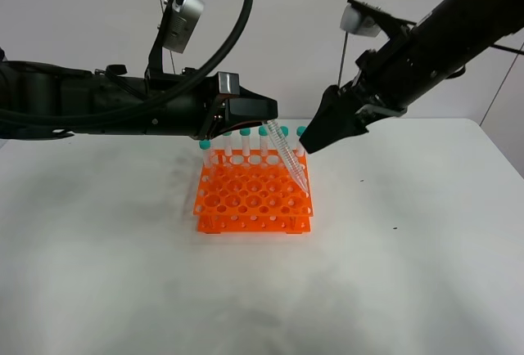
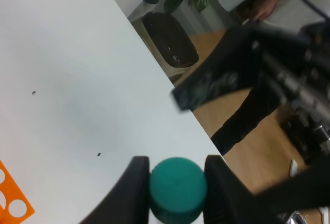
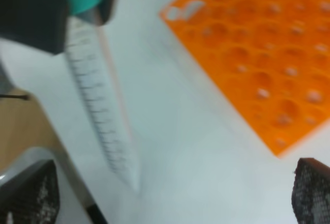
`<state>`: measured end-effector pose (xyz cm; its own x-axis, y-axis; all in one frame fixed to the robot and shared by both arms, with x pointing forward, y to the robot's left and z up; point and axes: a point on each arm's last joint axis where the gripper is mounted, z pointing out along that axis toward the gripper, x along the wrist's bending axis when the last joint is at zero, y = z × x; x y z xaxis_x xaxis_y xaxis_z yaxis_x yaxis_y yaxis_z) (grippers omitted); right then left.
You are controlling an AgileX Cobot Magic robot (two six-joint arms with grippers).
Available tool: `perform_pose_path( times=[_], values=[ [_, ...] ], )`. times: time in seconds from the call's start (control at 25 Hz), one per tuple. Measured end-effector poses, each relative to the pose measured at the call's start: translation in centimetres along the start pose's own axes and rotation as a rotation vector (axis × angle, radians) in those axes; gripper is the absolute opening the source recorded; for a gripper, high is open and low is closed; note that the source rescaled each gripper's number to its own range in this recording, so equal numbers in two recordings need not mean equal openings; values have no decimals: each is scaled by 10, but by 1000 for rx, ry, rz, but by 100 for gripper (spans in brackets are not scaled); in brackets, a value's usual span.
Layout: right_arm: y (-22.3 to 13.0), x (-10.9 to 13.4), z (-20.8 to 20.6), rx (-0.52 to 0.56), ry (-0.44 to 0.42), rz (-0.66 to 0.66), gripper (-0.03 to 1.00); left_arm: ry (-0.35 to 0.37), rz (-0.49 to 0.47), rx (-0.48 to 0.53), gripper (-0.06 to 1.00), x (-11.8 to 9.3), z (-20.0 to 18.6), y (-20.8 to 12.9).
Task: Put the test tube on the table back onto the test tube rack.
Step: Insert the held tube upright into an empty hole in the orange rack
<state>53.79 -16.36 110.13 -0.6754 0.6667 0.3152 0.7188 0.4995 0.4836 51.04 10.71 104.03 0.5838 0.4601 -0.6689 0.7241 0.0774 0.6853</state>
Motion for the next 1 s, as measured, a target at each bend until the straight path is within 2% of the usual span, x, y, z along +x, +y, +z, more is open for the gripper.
perform_pose_path(
  times=[0.08, 0.32, 0.4, 0.56, 0.8, 1.0],
  values=[
    [2, -2, -4, 8, -34, 17, 100, 0, 0, 0, 0, 0, 0, 0],
    [-7, -22, -11, 105, -289, 187, 100, 0, 0, 0, 0, 0, 0, 0],
    [-9, -31, -11, 124, -343, 218, 100, 0, 0, 0, 0, 0, 0, 0],
    [-16, -54, -15, 133, -382, 289, 100, 0, 0, 0, 0, 0, 0, 0],
    [-40, -97, -44, 135, -450, 444, 100, 0, 0, 0, 0, 0, 0, 0],
    [-44, -102, -48, 136, -449, 469, 100, 0, 0, 0, 0, 0, 0, 0]
  ],
)
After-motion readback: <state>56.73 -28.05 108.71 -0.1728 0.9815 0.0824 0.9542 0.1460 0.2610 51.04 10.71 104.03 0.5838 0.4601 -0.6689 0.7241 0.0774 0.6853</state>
